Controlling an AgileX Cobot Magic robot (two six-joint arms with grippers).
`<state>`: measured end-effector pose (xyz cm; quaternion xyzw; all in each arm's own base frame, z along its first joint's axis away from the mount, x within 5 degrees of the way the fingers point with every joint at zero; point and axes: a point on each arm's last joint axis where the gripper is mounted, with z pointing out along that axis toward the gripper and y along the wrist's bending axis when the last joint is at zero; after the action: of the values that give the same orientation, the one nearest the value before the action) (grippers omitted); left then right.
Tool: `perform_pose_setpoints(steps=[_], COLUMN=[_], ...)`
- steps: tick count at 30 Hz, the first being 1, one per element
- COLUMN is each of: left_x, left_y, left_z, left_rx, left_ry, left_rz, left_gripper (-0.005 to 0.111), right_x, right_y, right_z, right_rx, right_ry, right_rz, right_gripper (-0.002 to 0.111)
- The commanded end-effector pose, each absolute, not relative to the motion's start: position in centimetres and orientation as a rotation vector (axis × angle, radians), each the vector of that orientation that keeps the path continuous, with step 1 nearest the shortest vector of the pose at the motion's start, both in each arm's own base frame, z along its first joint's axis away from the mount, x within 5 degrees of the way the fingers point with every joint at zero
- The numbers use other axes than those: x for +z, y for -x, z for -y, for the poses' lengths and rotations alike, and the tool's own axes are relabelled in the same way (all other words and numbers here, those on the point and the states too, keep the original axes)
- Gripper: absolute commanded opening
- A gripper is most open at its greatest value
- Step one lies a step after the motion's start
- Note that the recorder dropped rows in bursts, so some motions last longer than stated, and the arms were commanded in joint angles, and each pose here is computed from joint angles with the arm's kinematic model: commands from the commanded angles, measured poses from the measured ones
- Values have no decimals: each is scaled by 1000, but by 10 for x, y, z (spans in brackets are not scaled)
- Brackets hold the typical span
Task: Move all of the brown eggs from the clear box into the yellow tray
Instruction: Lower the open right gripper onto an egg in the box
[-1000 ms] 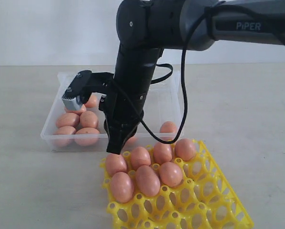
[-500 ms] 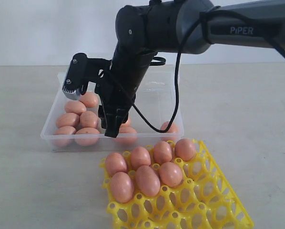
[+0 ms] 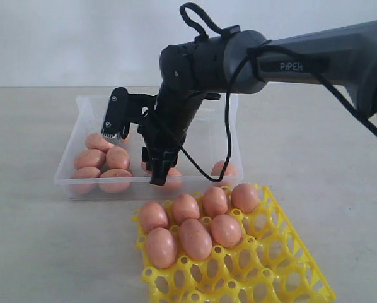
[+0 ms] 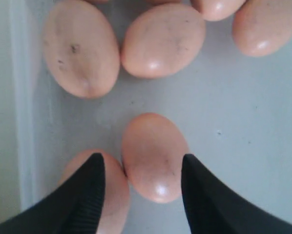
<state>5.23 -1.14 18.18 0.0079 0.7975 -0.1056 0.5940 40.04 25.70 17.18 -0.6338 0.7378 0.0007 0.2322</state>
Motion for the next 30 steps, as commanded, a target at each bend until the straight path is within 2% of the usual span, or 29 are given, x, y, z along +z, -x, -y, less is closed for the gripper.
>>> perform_pose_setpoints(steps=[1,10,16,23,30], left_x=[181,181,181,181,181], left_y=[-53,-53,-53,-53,-53], left_z=[11,11,11,11,11], left_rx=[-239,-239,-239,-239,-239], left_ry=[-26,-26,-26,-26,-26], left_rz=[-1854,-1854,-1854,-1854,-1854], left_gripper=[4,4,4,4,4], right_x=[175,177,173,153,153], right_y=[-414,-413,-414,-415,-421], right_z=[-240,-244,-245,-246,-247], right_rx=[-29,111,87,96,47], right_ry=[1676,1719,1790,1829,1795], right_rz=[-2040,-1941,-1877,-1894,-1848], right_gripper=[45,45,45,45,45])
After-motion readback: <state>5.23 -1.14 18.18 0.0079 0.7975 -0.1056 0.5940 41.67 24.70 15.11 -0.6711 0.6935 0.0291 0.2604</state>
